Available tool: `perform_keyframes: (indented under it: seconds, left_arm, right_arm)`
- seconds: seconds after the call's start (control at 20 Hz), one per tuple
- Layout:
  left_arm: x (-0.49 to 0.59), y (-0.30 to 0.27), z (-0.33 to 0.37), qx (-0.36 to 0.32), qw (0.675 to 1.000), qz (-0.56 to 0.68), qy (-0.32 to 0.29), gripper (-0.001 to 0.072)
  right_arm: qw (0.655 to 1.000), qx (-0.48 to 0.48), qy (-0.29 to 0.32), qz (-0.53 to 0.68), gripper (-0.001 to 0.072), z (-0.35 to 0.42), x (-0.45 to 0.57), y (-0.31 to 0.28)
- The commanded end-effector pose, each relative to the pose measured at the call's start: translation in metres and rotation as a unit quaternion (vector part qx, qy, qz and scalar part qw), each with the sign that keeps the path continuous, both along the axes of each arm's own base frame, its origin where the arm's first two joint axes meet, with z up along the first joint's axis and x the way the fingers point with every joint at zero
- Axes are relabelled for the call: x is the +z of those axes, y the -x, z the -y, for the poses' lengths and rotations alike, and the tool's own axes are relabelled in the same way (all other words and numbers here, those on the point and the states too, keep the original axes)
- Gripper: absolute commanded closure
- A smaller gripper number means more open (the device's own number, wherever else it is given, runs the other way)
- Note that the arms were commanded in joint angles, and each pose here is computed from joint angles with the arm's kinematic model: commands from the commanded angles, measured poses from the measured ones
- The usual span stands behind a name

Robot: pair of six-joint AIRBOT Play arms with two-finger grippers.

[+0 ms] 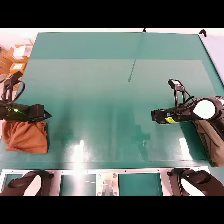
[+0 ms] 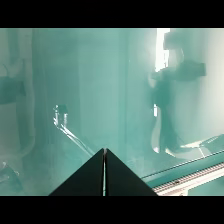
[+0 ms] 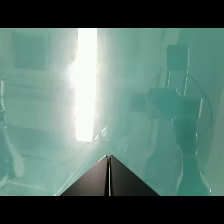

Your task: Fold the shirts.

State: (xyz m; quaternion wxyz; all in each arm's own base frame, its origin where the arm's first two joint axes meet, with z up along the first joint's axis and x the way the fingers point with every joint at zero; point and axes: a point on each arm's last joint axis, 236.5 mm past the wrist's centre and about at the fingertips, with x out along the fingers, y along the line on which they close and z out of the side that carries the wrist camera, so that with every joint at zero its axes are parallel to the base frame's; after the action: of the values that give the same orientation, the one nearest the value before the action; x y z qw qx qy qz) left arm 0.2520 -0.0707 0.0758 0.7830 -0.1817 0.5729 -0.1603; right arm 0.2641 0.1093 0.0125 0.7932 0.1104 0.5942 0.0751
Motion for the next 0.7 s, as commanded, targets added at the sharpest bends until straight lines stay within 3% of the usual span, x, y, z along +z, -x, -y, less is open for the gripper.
perform_keyframes:
  seconds: [0.0, 0.5, 0.65]
  left_arm:
    - [0.0, 0.0, 0.0, 0.0, 1.0, 0.0, 0.0, 0.068]
    - [0.0, 0.0, 0.0, 0.0, 1.0, 0.0, 0.0, 0.0681]
    - [0.009, -0.019, 0.003, 0.032, 0.999, 0.031, 0.019, 0.0681]
  right_arm:
    - [1.0, 0.0, 0.0, 0.0, 0.0693, 0.0, 0.0, 0.0]
    - [1.0, 0.0, 0.0, 0.0, 0.0693, 0.0, 0.0, 0.0]
    - [1.0, 0.0, 0.0, 0.0, 0.0693, 0.0, 0.0, 0.0]
